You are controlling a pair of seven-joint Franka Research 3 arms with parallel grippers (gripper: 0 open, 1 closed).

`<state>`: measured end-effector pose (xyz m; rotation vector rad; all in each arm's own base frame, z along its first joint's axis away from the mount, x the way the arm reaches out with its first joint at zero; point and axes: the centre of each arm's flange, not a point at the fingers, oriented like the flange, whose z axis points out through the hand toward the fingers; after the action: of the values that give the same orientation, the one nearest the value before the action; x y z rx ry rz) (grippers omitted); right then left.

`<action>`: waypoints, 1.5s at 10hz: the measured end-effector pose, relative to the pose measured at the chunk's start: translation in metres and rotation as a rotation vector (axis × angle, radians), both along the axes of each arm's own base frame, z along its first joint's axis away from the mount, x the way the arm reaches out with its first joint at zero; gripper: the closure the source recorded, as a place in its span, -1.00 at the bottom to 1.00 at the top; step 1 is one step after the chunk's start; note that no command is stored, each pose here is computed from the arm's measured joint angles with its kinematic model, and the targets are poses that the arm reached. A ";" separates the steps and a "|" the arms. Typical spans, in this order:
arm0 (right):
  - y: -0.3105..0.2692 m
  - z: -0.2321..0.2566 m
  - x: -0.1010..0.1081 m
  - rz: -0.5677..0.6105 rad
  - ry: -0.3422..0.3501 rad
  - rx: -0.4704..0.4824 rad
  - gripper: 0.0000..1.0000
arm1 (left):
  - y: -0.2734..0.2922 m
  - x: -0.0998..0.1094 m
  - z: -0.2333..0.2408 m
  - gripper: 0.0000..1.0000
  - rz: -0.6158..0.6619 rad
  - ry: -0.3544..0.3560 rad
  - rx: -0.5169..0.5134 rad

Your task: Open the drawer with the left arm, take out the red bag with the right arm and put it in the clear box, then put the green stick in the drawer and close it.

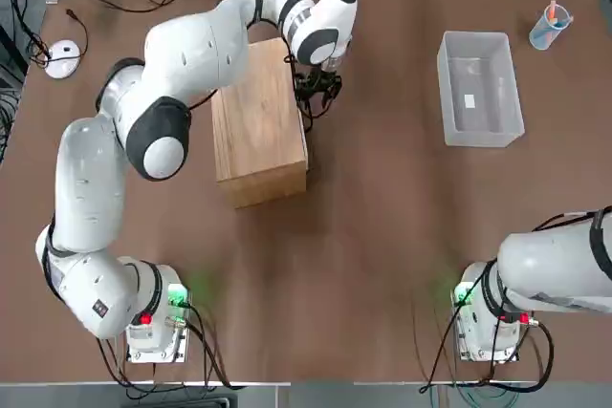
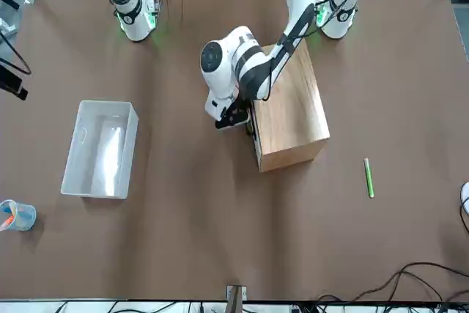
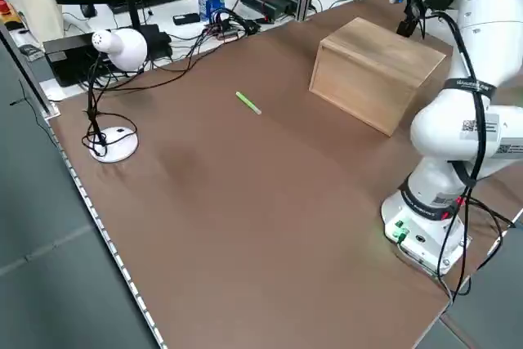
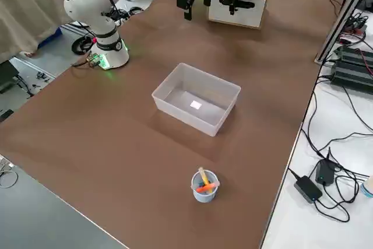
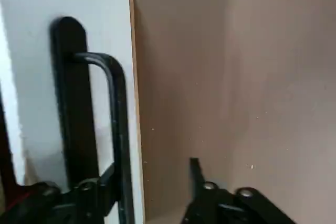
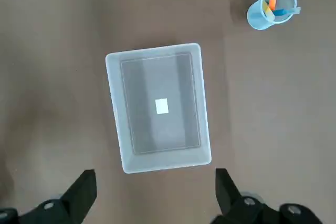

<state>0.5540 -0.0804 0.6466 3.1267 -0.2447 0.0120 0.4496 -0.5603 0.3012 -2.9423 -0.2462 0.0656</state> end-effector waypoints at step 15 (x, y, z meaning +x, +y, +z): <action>0.008 -0.009 0.006 0.016 0.016 0.003 -1.00 | -0.050 -0.003 0.023 0.81 0.007 -0.163 -0.325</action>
<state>0.5602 -0.0727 0.6376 3.1308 -0.2202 -0.0126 0.4468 -0.6107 0.3238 -3.2748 -0.2935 -0.1488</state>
